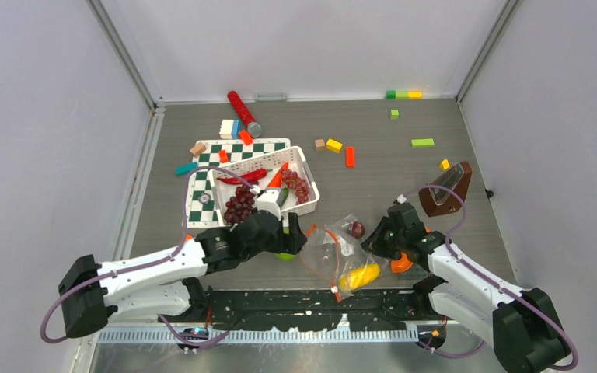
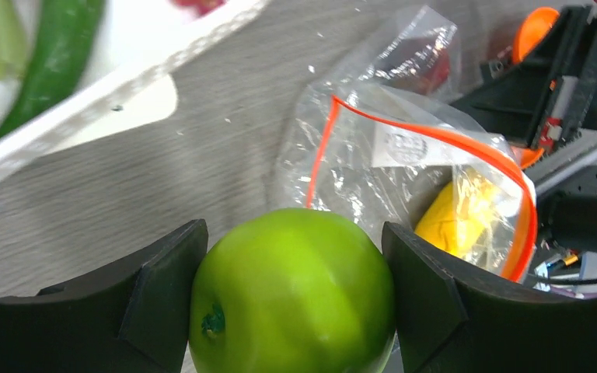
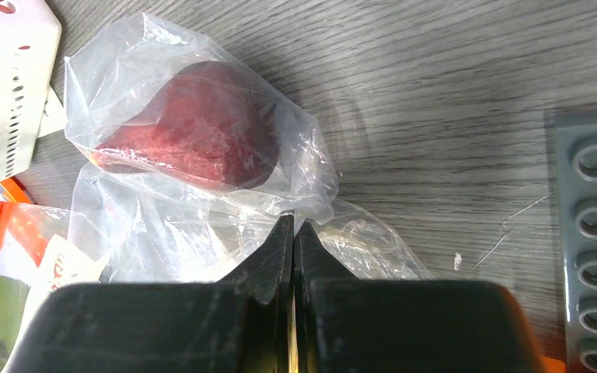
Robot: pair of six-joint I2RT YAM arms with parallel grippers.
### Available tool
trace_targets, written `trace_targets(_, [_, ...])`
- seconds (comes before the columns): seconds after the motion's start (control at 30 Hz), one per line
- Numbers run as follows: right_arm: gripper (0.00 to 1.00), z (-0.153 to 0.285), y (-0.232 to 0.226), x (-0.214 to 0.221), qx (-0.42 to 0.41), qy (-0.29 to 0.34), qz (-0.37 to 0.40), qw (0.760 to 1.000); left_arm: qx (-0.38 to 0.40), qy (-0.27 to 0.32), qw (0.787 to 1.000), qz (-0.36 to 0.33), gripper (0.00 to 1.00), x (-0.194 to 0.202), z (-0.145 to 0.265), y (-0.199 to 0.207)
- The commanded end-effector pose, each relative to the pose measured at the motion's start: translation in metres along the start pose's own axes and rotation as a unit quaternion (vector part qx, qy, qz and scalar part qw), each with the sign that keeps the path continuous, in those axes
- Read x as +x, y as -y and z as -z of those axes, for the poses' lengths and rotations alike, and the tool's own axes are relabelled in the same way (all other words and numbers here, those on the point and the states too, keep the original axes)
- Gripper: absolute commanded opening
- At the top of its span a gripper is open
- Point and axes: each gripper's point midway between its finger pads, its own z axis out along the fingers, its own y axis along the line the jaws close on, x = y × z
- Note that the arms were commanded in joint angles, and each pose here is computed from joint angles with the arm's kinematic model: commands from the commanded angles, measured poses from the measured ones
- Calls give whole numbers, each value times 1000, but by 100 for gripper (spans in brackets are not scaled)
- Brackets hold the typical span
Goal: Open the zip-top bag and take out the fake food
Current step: Pick up the fake fruit from the zipper food storage bag, then place the fake fruit in the bin.
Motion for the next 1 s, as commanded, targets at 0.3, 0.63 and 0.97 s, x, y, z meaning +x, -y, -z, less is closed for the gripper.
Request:
trace_targets(0.3, [0,2,-7,-9,-1,14,7,1000,-8,33,999,8,61,-54,23,-24])
trace_targets(0.63, [0,1,-6,-7,0,10,5,1000,-27,58,998,12,61,-84,37,-44])
trace_targets(0.97, [0,4,-5,-6,1,10,6,1000,-35,64,997,14,61,-110,37,-58])
